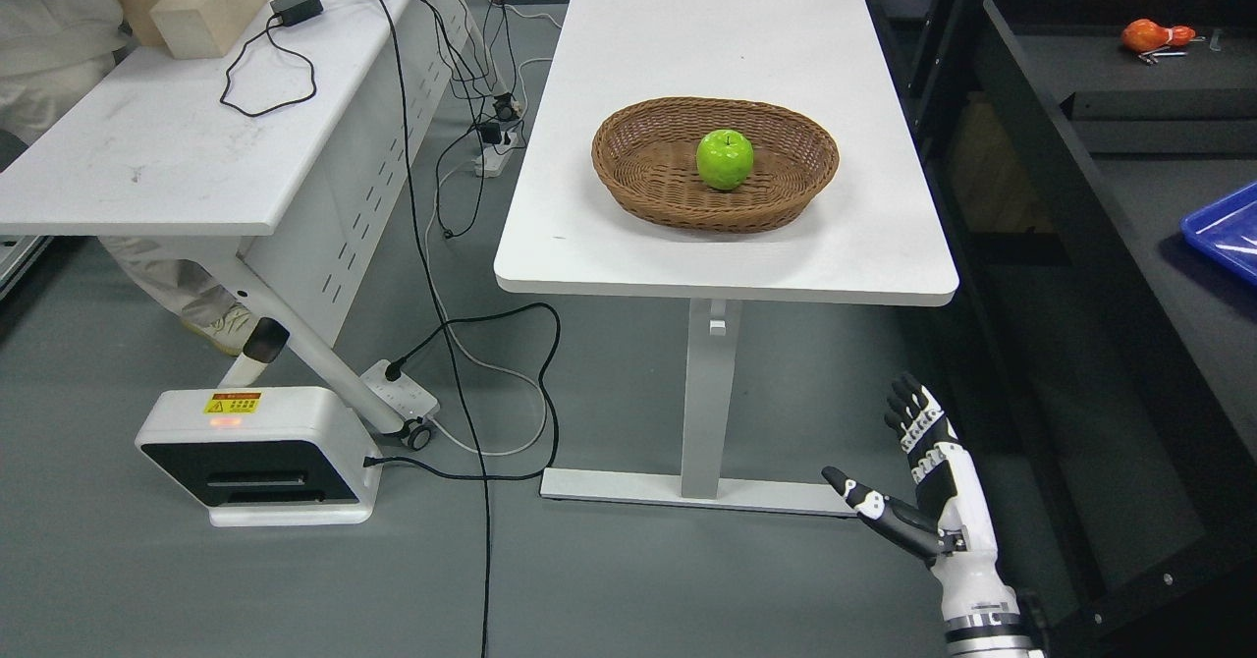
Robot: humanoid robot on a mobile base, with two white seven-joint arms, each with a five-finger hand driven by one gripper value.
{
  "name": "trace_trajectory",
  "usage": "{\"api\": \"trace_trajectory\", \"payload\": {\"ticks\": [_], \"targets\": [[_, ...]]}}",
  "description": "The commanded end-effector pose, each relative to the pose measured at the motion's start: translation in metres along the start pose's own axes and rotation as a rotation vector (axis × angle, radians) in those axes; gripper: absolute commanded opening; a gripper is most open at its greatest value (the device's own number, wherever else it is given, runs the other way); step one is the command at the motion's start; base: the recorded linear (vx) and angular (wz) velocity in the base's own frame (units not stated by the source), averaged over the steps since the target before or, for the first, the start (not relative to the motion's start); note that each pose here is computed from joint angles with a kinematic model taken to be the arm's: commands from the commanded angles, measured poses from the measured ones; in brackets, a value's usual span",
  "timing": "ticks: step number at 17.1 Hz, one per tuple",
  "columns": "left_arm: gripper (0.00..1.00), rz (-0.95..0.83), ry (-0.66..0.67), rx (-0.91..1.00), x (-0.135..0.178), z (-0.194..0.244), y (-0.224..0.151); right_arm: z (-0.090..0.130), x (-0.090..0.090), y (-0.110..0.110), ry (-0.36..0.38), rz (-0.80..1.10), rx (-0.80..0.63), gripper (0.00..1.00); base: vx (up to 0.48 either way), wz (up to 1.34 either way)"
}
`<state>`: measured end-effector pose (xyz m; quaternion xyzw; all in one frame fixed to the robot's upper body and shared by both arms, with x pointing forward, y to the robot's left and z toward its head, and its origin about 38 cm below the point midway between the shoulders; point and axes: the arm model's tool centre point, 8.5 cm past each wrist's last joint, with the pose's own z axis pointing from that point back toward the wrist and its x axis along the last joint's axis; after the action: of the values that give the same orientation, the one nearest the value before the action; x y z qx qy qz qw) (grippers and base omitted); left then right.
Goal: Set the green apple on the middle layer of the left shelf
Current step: 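Drive toward the table while raising the right hand near the basket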
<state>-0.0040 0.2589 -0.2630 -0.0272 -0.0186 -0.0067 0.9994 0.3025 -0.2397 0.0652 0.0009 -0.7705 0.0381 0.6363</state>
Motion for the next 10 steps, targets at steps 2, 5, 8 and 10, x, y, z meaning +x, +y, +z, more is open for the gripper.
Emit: {"api": "trace_trajectory", "payload": {"ticks": [2, 5, 8, 10], "targets": [[1.00, -0.002, -0.001, 0.017, 0.000, 0.001, 0.011, -0.007, 0.005, -0.012, -0.009, 0.025, -0.004, 1.00, 0.006, 0.00], [1.00, -0.001, 0.001, 0.017, 0.000, 0.001, 0.011, -0.011, 0.011, -0.015, -0.046, 0.026, -0.015, 1.00, 0.010, -0.04], [1.00, -0.002, -0.001, 0.017, 0.000, 0.001, 0.011, -0.030, 0.026, -0.041, -0.073, 0.512, 0.069, 0.94, -0.001, 0.01], [1.00, -0.001, 0.001, 0.017, 0.000, 0.001, 0.011, -0.037, 0.029, -0.053, -0.067, 0.947, 0.170, 0.88, 0.012, 0.01]]}}
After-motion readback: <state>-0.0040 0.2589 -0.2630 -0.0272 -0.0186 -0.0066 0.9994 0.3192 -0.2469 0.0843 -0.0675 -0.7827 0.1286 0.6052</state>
